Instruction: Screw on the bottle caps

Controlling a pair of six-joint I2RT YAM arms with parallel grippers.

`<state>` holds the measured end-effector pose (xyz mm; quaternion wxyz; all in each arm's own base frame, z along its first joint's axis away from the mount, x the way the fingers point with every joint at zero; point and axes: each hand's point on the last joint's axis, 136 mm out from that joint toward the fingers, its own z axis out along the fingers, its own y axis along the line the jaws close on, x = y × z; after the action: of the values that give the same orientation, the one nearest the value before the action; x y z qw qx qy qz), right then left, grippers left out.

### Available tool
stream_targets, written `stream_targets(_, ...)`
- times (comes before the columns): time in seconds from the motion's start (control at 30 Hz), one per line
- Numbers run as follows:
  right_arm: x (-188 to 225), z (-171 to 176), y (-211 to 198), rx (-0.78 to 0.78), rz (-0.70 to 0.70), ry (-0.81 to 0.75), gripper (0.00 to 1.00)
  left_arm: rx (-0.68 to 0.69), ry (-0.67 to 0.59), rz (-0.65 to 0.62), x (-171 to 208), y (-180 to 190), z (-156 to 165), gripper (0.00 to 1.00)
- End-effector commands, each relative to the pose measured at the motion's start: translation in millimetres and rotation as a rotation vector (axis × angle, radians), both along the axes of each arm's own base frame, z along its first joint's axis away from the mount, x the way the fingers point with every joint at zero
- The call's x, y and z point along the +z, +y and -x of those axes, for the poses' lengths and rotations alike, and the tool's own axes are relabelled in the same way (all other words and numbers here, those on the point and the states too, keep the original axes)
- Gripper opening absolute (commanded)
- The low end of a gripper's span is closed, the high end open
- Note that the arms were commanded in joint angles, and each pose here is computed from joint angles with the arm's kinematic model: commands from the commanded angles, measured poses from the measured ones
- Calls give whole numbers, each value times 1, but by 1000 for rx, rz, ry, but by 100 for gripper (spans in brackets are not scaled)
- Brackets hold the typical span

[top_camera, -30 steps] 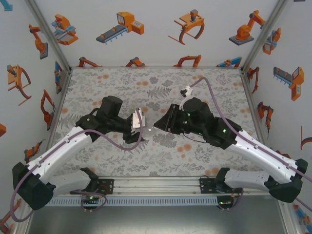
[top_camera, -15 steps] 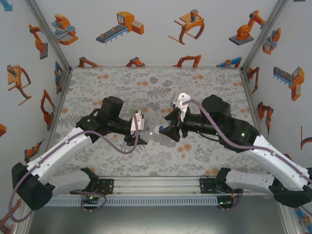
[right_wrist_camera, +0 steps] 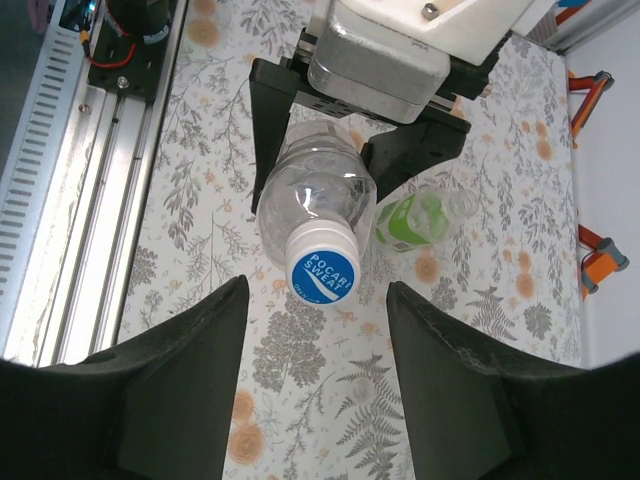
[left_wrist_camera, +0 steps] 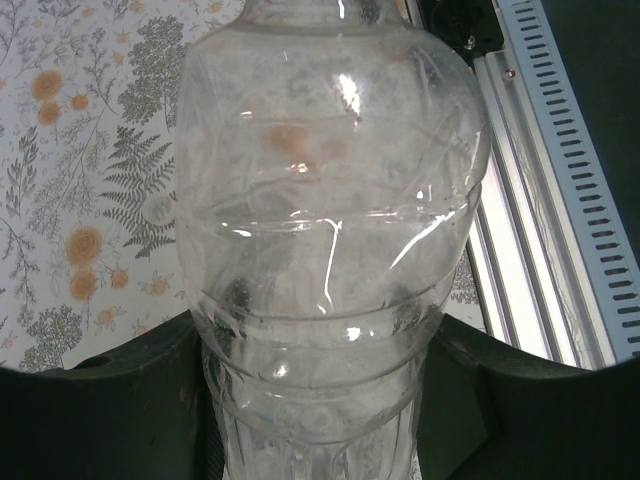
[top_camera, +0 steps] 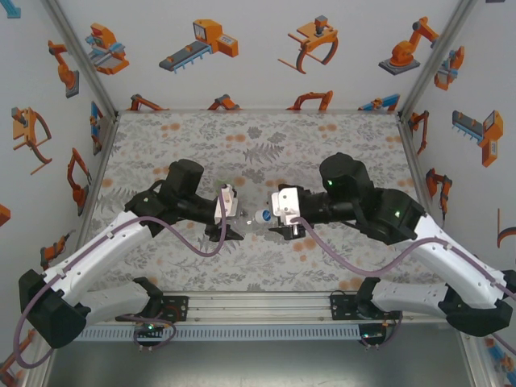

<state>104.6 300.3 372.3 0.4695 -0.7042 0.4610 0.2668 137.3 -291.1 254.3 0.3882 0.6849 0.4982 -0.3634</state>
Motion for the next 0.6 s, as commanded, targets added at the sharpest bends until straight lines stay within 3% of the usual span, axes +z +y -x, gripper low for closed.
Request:
stream_targets(0.0,5,6,4,60,-18,-28,50,-51,-24,44,17,0,10,0)
stream_targets(0.57,-4,-1,13,48,3,4,34,-55,-29,54,21,1,12,0)
